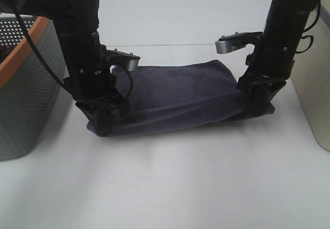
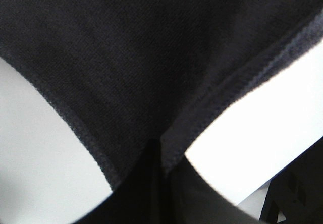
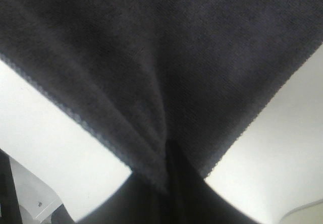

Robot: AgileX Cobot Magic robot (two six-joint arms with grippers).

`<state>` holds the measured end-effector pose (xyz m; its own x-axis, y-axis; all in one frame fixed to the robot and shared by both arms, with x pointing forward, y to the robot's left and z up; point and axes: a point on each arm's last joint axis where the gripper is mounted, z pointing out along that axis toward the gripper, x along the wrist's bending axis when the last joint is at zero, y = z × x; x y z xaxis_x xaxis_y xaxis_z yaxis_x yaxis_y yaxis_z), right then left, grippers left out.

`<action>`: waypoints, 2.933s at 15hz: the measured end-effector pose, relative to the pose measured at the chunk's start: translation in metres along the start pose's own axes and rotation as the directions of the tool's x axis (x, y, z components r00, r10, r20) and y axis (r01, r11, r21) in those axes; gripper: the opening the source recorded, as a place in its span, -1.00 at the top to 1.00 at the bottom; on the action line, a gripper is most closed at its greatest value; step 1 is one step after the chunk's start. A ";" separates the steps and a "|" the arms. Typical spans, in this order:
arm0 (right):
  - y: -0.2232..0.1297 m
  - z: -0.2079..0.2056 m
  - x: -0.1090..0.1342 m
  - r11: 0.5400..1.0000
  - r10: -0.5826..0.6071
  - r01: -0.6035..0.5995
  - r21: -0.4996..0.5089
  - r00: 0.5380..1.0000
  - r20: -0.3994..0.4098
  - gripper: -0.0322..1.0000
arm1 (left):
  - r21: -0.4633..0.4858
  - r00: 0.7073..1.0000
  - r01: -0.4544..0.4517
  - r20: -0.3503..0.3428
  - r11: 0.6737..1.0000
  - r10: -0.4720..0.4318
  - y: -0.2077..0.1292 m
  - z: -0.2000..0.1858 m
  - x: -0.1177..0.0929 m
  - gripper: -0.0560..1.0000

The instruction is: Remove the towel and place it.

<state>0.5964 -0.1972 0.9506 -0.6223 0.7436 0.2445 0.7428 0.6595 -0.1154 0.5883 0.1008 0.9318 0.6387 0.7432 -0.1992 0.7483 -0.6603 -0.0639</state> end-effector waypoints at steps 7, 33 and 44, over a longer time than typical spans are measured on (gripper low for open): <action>-0.010 0.016 0.002 0.998 0.028 -0.026 0.059 0.999 -0.025 0.53 | 0.012 0.999 -0.045 0.007 0.999 0.045 -0.001 0.002 0.000 0.81; -0.151 -0.235 0.099 0.514 0.647 -0.383 -0.767 0.761 0.054 -0.47 | -0.584 0.834 0.409 -0.072 0.701 -0.547 -0.152 -0.222 0.055 -0.86; -0.339 -0.100 0.178 0.422 0.595 -0.267 -0.866 0.803 0.043 -0.47 | -0.804 0.704 0.319 -0.155 0.503 -0.693 -0.362 -0.172 -0.068 -0.86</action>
<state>0.2592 -0.2994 1.1298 -0.0681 0.9939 0.0863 0.6938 -0.0150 0.7200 0.3049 0.3078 1.1366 -0.0417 0.9976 0.0553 0.7236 -0.0080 0.6901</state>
